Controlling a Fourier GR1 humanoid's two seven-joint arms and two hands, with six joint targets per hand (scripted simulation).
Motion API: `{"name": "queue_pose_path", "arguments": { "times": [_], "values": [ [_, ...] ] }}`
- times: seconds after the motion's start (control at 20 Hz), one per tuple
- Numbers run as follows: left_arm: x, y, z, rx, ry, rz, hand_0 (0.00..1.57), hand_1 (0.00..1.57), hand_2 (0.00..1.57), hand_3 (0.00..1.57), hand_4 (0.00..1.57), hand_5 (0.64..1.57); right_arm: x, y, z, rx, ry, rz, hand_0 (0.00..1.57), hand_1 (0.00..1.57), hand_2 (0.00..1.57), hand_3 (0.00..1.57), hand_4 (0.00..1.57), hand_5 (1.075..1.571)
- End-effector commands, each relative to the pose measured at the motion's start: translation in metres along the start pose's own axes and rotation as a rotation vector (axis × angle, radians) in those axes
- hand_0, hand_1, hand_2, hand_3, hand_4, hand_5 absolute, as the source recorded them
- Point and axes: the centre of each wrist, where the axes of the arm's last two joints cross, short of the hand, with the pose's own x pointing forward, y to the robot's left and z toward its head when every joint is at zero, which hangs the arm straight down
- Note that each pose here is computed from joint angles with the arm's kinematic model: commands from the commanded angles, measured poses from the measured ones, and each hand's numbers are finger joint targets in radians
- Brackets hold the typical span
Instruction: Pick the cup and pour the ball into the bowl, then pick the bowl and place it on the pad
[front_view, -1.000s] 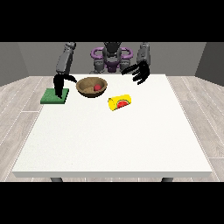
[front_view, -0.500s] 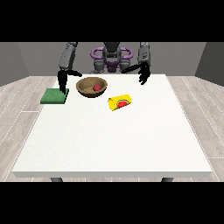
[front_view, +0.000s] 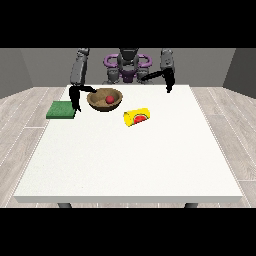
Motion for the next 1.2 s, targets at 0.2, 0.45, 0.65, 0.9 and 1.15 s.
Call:
{"name": "queue_pose_path", "arguments": {
  "times": [0.2, 0.45, 0.65, 0.9, 1.15],
  "values": [
    [0.007, -0.012, 0.006, -0.057, -0.008, 0.002, 0.00, 0.00, 0.00, 0.00, 0.00, 1.559, -0.032, 0.018, 0.019, -0.091, 0.089, -0.072, 0.00, 0.00, 0.00, 0.00, 0.23, 1.532],
    [0.012, 0.007, -0.014, -0.017, 0.006, -0.006, 0.00, 0.00, 0.00, 0.00, 0.00, 1.563, -0.010, 0.048, -0.015, -0.057, 0.099, -0.082, 0.00, 0.00, 0.00, 0.00, 0.36, 1.545],
    [-0.028, 0.017, 0.021, -0.014, 0.131, -0.009, 0.00, 0.00, 0.00, 0.00, 0.00, 1.564, -0.016, 0.070, -0.013, -0.037, 0.192, -0.096, 0.00, 0.00, 0.00, 0.00, 0.38, 1.552],
    [0.000, 0.033, -0.003, -0.015, 0.018, 0.019, 0.00, 0.00, 0.00, 0.00, 0.00, 1.566, -0.032, 0.051, 0.000, -0.142, 0.303, -0.047, 0.64, 0.64, 0.30, 0.00, 0.56, 1.571],
    [-0.002, 0.032, 0.002, -0.037, 0.017, 0.017, 0.00, 0.00, 0.00, 0.00, 0.00, 1.568, -0.045, 0.043, 0.021, -0.197, 0.354, 0.142, 1.57, 1.57, 1.57, 1.57, 1.05, 1.550]
  ]
}}
